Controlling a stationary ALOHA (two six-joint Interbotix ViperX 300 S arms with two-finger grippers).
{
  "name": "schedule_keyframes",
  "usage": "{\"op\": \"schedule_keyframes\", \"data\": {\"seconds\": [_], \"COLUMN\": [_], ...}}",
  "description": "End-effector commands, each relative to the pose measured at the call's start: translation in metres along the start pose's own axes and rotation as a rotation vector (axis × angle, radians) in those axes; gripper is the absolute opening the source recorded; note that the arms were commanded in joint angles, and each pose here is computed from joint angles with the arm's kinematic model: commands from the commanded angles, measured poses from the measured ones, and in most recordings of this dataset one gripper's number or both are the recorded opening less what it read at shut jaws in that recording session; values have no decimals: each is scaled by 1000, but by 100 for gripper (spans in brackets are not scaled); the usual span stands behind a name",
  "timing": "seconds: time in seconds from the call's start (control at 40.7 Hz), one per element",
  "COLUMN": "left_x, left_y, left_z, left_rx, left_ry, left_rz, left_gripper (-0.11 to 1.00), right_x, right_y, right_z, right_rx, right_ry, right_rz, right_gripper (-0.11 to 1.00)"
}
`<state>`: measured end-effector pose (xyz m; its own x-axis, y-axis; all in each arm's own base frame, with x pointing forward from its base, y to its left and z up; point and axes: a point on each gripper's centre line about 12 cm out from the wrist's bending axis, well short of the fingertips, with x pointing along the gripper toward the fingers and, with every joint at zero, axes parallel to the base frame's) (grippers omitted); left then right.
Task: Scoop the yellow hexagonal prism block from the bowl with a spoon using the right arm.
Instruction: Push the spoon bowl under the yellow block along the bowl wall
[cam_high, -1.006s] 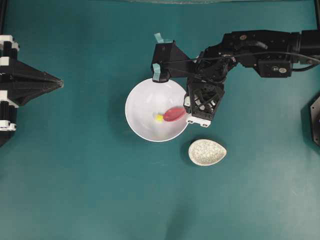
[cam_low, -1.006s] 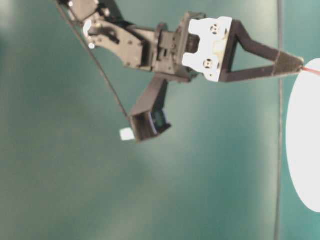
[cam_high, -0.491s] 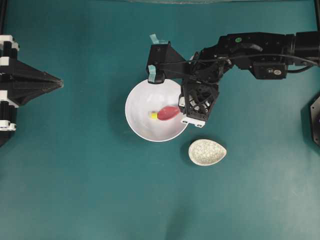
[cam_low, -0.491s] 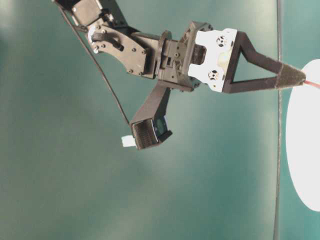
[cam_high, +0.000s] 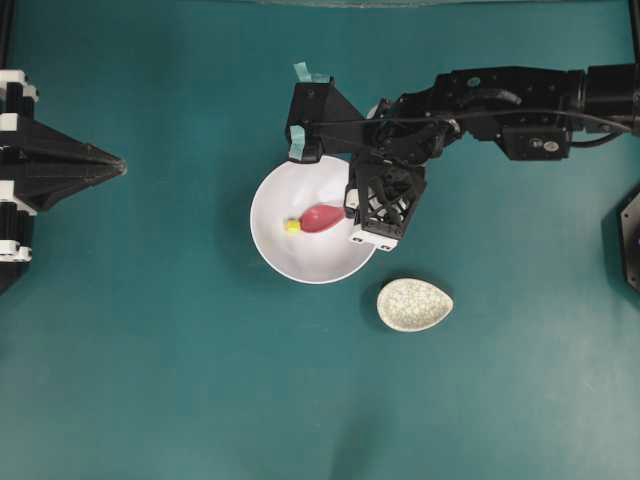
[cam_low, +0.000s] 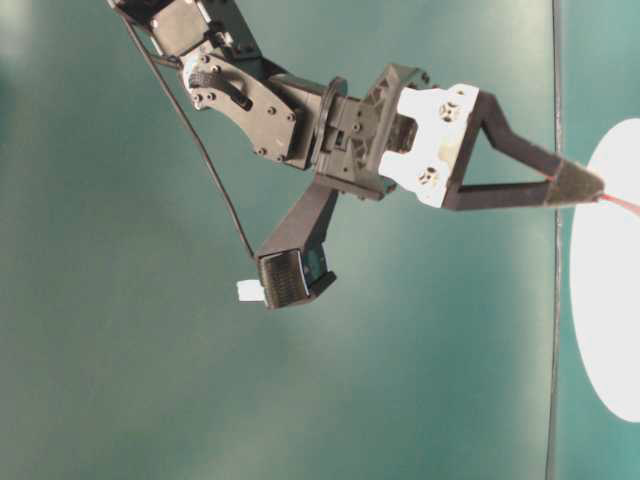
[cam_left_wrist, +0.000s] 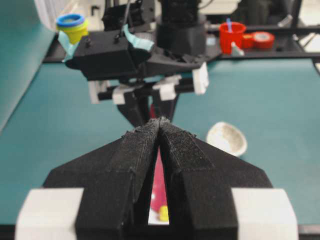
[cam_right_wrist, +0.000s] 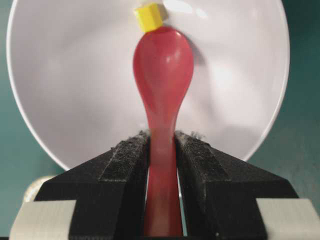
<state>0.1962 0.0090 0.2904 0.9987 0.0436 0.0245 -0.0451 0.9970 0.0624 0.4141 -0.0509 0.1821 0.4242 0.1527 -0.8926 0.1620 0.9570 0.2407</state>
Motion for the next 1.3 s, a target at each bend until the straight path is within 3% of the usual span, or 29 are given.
{"op": "schedule_keyframes", "data": {"seconds": [0.0, 0.27, 1.055, 1.276], "left_x": [2, 2, 2, 2], "left_y": [1, 1, 1, 1], "left_z": [12, 12, 12, 12], "left_rx": [-1, -1, -7, -8], "left_ry": [-34, -34, -34, -34], "left_rz": [2, 3, 4, 2], "left_gripper": [8, 8, 8, 8], "right_x": [-8, -7, -9, -25], "right_y": [9, 17, 5, 9], "right_z": [10, 11, 23, 25], "right_rx": [-18, -36, -64, -72], "right_ry": [-50, -58, -156, -182], "right_rz": [8, 16, -37, -32], "right_gripper": [24, 24, 24, 24]}}
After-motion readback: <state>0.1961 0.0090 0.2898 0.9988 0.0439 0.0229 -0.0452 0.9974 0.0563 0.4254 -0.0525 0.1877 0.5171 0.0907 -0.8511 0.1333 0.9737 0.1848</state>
